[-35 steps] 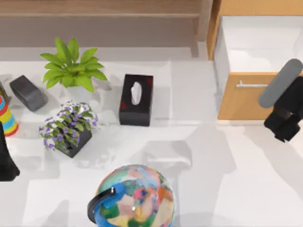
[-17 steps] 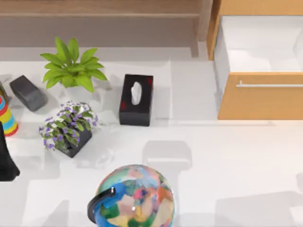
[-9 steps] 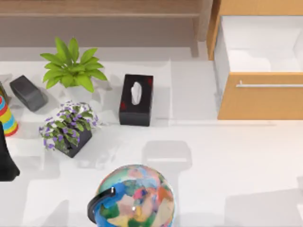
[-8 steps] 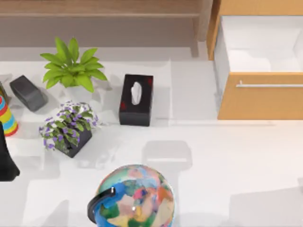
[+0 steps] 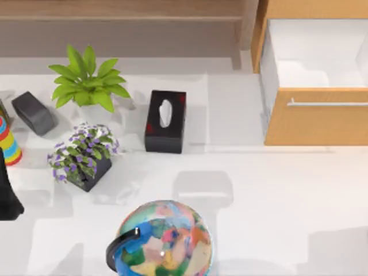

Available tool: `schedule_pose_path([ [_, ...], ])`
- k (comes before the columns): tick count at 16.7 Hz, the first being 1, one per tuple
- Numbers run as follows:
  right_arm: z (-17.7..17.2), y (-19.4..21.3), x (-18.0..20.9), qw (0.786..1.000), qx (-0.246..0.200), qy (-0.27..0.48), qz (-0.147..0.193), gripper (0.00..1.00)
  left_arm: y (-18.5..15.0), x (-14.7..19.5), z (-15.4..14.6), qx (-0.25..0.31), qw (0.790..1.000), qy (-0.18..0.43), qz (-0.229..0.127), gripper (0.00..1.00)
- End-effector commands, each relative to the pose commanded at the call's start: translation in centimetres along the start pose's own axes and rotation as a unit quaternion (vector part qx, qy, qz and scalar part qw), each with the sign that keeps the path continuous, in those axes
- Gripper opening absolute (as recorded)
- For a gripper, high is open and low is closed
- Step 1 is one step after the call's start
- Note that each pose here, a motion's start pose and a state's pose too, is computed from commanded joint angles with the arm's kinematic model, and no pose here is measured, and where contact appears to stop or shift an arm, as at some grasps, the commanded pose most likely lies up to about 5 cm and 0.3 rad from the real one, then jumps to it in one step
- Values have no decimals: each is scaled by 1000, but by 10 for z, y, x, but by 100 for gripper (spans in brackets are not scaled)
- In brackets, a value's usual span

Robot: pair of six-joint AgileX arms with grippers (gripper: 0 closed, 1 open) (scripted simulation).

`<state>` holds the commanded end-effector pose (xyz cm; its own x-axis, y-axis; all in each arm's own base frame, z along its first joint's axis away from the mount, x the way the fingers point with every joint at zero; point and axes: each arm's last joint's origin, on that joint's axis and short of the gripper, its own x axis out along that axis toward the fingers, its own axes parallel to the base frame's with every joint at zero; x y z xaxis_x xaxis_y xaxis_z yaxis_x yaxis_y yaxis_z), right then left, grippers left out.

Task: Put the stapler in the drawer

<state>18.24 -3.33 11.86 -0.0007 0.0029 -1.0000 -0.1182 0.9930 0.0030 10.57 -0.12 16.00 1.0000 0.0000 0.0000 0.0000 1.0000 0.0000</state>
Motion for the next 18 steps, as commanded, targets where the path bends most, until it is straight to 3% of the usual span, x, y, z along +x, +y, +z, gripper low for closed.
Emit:
schedule_pose_path([
  [2,0,0,0,1000,0,0,0,100,0,0,0,0,1000,0,0,100],
  [15,0,0,0,1000,0,0,0,2,0,0,0,0,1000,0,0,100],
  [18,0,0,0,1000,0,0,0,0,0,0,0,0,1000,0,0,100],
])
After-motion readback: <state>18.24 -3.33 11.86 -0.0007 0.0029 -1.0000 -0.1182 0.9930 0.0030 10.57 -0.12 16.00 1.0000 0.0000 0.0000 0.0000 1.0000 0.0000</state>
